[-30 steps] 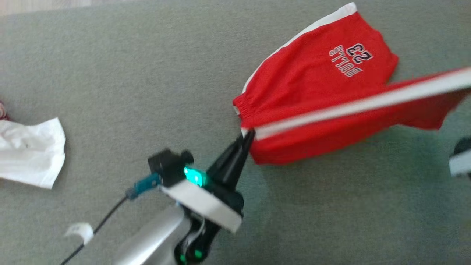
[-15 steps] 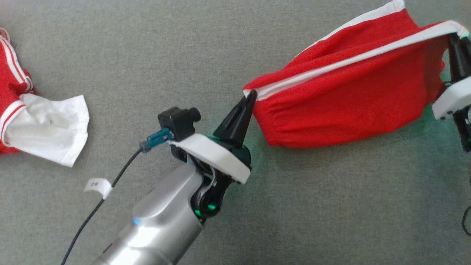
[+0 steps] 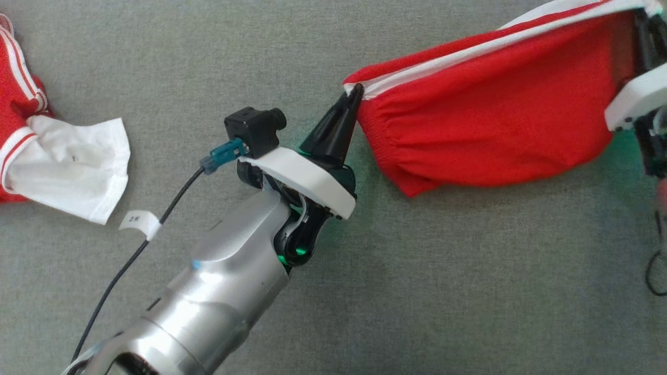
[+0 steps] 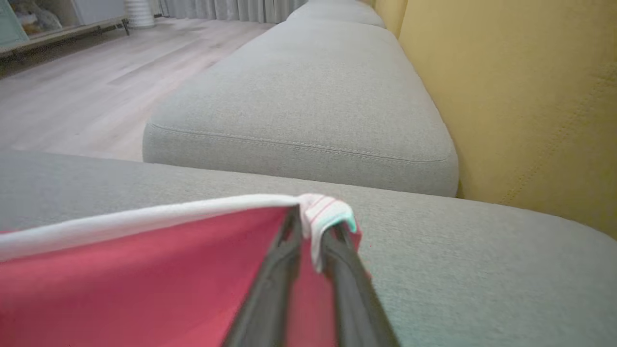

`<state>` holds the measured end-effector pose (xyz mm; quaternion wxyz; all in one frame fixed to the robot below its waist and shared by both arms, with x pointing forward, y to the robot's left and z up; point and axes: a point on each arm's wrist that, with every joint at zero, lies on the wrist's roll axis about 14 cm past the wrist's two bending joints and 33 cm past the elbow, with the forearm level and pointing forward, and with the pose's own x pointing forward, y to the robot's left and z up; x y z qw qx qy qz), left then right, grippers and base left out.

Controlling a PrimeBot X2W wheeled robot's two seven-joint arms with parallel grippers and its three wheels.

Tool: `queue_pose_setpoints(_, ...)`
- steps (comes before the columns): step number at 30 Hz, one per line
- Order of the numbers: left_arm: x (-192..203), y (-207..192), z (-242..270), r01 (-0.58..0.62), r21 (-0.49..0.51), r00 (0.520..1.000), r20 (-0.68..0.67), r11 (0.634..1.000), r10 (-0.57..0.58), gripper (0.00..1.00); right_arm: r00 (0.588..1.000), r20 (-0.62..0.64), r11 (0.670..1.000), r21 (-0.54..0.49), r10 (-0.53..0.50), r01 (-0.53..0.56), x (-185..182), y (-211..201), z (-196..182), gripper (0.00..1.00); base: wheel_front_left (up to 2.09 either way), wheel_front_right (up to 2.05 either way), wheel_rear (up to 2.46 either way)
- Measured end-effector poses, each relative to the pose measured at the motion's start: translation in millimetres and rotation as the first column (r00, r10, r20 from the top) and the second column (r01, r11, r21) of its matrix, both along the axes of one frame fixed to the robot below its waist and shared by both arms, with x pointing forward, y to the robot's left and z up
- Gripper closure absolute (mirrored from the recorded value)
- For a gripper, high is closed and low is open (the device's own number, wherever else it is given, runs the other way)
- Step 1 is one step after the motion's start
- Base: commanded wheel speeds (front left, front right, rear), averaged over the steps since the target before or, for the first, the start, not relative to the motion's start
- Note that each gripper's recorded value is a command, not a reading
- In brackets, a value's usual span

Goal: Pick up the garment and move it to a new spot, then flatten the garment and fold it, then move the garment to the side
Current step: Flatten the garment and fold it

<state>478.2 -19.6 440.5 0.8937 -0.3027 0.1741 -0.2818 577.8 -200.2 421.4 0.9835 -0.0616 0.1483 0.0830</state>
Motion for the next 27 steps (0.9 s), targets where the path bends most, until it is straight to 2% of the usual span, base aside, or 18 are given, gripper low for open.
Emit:
queue_pose_setpoints(7, -3.1, 11.3, -12.1, -0.029, 0.036, 0.999, -0.017, 0.999, 0.03, 0.0, 0.998, 0.056, 0.999, 0.034, 0.036, -0.038, 1.6, 18.7, 0.2, 0.0, 0.0, 0.0, 0.0)
queue_pose_setpoints(9, -3.0, 14.7, -8.5, -0.039, 0.064, 0.999, 0.014, 0.997, 0.038, 0.0, 0.998, 0.055, 0.999, 0.042, 0.032, -0.034, 0.5, 18.3, 0.8, 0.0, 0.0, 0.0, 0.0)
queue_pose_setpoints(13, 8.5, 40.2, 15.6, -0.168, 0.118, 0.979, 0.135, 0.979, 0.152, 0.0, 1.0, 0.018, 0.999, 0.041, 0.013, -0.014, -4.0, 8.0, -5.9, 0.0, 0.0, 0.0, 0.0)
queue_pose_setpoints(16, -1.8, 60.2, 24.8, -0.255, 0.164, 0.952, 0.218, 0.953, 0.217, 0.0, 0.999, -0.043, 0.999, 0.041, -0.029, 0.03, -6.3, -9.3, -14.6, 0.0, 0.0, 0.0, 0.0)
queue_pose_setpoints(19, -23.0, 87.9, 24.1, -0.361, 0.202, 0.918, 0.252, 0.911, 0.308, 0.0, 0.989, -0.136, 0.998, 0.03, -0.058, 0.063, -11.8, -22.1, -29.4, 0.0, 0.0, 0.0, 0.0)
queue_pose_setpoints(23, -48.1, 123.1, 30.4, -0.481, 0.23, 0.863, 0.295, 0.846, 0.41, 0.0, 0.964, -0.249, 0.993, 0.043, -0.092, 0.106, -18.7, -31.5, -48.6, 0.0, 0.0, 0.0, 0.0)
queue_pose_setpoints(24, -48.1, 123.1, 30.4, -0.481, 0.23, 0.863, 0.295, 0.846, 0.41, 0.0, 0.964, -0.249, 0.993, 0.043, -0.092, 0.106, -18.7, -31.5, -48.6, 0.0, 0.0, 0.0, 0.0)
queue_pose_setpoints(25, -56.7, 137.5, 36.7, -0.528, 0.227, 0.835, 0.312, 0.818, 0.453, 0.0, 0.945, -0.314, 0.991, 0.057, -0.095, 0.119, -23.6, -29.5, -60.0, 0.0, 0.0, 0.0, 0.0)
queue_pose_setpoints(26, -56.7, 137.5, 36.7, -0.528, 0.227, 0.835, 0.312, 0.818, 0.453, 0.0, 0.945, -0.314, 0.991, 0.057, -0.095, 0.119, -23.6, -29.5, -60.0, 0.0, 0.0, 0.0, 0.0)
queue_pose_setpoints(27, -60.6, 143.9, 39.6, -0.55, 0.229, 0.822, 0.321, 0.803, 0.471, 0.0, 0.93, -0.356, 0.989, 0.071, -0.095, 0.128, -27.6, -26.3, -66.7, 0.45, 0.0, 0.0, 0.0)
